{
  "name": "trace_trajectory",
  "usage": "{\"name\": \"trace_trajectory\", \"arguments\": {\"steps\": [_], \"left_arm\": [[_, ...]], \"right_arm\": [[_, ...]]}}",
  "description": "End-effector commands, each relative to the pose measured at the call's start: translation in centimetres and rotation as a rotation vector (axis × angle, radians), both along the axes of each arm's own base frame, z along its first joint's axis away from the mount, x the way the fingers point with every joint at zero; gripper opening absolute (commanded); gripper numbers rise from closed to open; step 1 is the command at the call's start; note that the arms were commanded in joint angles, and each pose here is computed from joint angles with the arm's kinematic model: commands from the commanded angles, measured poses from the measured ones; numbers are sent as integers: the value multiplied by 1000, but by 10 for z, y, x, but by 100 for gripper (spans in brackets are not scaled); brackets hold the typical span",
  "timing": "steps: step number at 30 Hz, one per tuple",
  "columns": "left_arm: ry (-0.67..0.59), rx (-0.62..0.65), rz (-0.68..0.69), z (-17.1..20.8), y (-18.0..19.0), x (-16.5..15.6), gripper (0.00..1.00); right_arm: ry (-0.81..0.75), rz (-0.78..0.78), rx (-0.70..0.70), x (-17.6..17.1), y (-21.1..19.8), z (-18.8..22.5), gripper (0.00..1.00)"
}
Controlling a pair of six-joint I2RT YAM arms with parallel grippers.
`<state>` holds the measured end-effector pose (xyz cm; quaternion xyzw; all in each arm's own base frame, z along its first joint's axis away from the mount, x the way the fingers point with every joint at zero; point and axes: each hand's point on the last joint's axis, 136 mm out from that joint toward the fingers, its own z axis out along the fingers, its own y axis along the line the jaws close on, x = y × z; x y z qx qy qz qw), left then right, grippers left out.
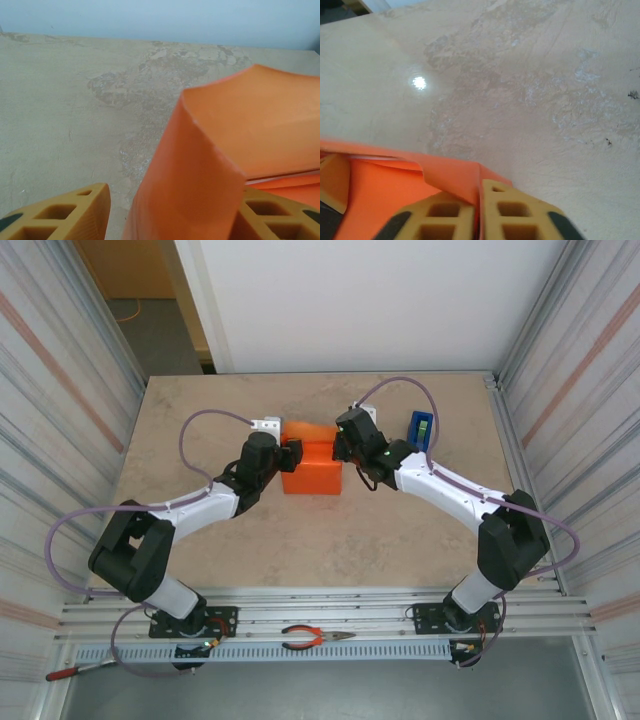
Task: Wrap the gift box in paper
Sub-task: Press the wrapping paper onto the gift box.
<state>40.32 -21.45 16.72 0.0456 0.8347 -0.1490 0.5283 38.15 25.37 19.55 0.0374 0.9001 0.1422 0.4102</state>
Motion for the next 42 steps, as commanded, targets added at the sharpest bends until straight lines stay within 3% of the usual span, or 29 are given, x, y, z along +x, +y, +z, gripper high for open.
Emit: {"name": "trace_trajectory", "arguments": {"steps": [1,2,3,4,6,7,9,10,11,12,13,14,15,16,18,19,20,22,24,29,42], "left_arm": [[48,39,-8,-16,0,-9,56],[47,38,-8,-16,0,-9,56],[48,38,-8,-16,0,-9,56],[47,37,-8,-15,0,-9,56],[49,39,-9,-16,0,-9,56],[48,38,-10,-16,0,-10,56],[50,40,-10,-17,0,-10,55],[48,39,-8,-16,0,-10,55],[49,40,-11,-17,-1,-11,55],[48,39,-9,-16,0,-10,55],[47,38,-10,-15,-1,-10,55],[48,39,-9,-16,0,-10,55],[48,38,-10,-16,0,-10,55],[46,37,-11,-15,-1,-10,55],[47,37,-11,-15,-1,-10,55],[45,38,-13,-14,-2,-10,55],[44,36,-12,-14,-2,-10,55],[43,36,-11,-13,-2,-9,55],[41,34,-12,-13,-3,-9,55],[41,33,-14,-13,-3,-9,55],[17,40,-25,-5,-5,-8,55]], "right_arm": [[-15,-15,-4,6,-7,10,56],[-13,-16,0,8,-8,12,62],[-11,-15,4,9,-9,12,60],[-13,-12,10,10,-9,14,51],[-13,-6,18,12,-9,17,11],[-14,0,21,13,-7,18,0],[-17,14,34,14,-6,21,1],[-21,22,42,15,-4,23,12],[-22,26,46,15,-3,24,37],[-22,27,49,16,-3,26,52],[-16,29,51,16,-3,25,51],[-14,36,55,17,-1,26,36],[-13,39,59,17,-1,27,15],[-16,42,63,18,0,28,5],[-19,49,73,17,1,31,1],[-22,53,79,17,1,33,8],[-26,57,85,16,1,35,33],[-28,57,93,13,1,37,71],[-22,51,86,10,-1,32,83],[14,32,70,3,-3,6,87],[118,-44,-10,-5,-15,-64,83]]}}
